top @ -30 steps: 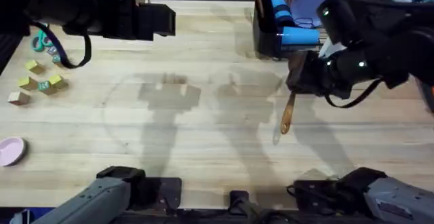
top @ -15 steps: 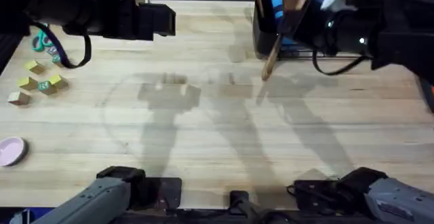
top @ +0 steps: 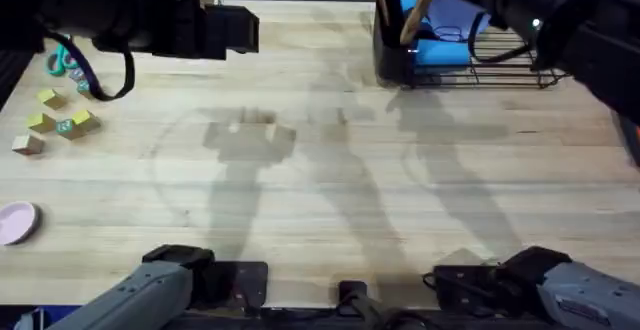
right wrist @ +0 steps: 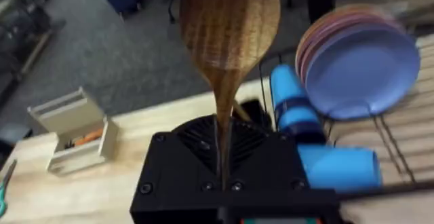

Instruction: Pick up the spoon on the table one by one and put them onto the rack

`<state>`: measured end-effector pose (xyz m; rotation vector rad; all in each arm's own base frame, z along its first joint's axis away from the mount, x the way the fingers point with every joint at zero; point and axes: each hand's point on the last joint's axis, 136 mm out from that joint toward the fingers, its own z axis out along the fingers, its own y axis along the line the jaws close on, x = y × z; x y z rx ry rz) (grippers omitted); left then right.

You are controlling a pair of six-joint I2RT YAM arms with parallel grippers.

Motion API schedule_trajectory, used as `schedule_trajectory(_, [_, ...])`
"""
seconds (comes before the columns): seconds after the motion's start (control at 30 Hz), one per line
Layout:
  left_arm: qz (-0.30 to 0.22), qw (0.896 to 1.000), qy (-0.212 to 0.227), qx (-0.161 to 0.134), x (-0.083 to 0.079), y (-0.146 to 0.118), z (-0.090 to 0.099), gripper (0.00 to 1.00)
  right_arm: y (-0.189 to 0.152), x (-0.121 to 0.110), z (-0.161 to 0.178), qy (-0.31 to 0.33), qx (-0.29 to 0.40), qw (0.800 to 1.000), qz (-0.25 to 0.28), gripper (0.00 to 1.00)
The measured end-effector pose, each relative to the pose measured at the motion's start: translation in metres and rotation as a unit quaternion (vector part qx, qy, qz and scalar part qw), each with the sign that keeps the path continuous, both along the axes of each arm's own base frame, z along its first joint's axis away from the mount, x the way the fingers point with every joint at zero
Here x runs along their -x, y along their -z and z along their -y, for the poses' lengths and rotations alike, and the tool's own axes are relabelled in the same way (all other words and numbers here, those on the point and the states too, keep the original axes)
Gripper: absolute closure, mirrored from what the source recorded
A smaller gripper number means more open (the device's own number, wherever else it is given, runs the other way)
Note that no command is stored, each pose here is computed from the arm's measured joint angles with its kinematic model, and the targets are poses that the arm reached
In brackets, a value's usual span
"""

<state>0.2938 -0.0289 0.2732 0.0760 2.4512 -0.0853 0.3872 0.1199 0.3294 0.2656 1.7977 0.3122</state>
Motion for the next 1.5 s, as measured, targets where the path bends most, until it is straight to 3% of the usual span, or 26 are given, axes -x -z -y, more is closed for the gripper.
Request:
schedule_trajectory(0.3, [0.000, 1.000, 0.000, 0.000, 0.000, 0.000, 0.000, 0.007, -0.022, -0.023, -0.001, 0.019, 0.019, 0.997, 0.069, 0.967])
schedule_trajectory(0.9, [0.000, 1.000, 0.000, 0.000, 0.000, 0.000, 0.000, 0.006, 0.005, -0.057, -0.006, 0.029, 0.168, 0.982, 0.075, 0.966])
schedule_trajectory(1.1, [0.000, 1.000, 0.000, 0.000, 0.000, 0.000, 0.000, 0.007, -0.010, -0.059, -0.008, 0.033, 0.184, 0.977, 0.105, 0.965])
schedule_trajectory(1.5, [0.000, 1.000, 0.000, 0.000, 0.000, 0.000, 0.000, 0.007, 0.011, -0.052, -0.009, 0.031, 0.186, 0.972, 0.139, 0.965])
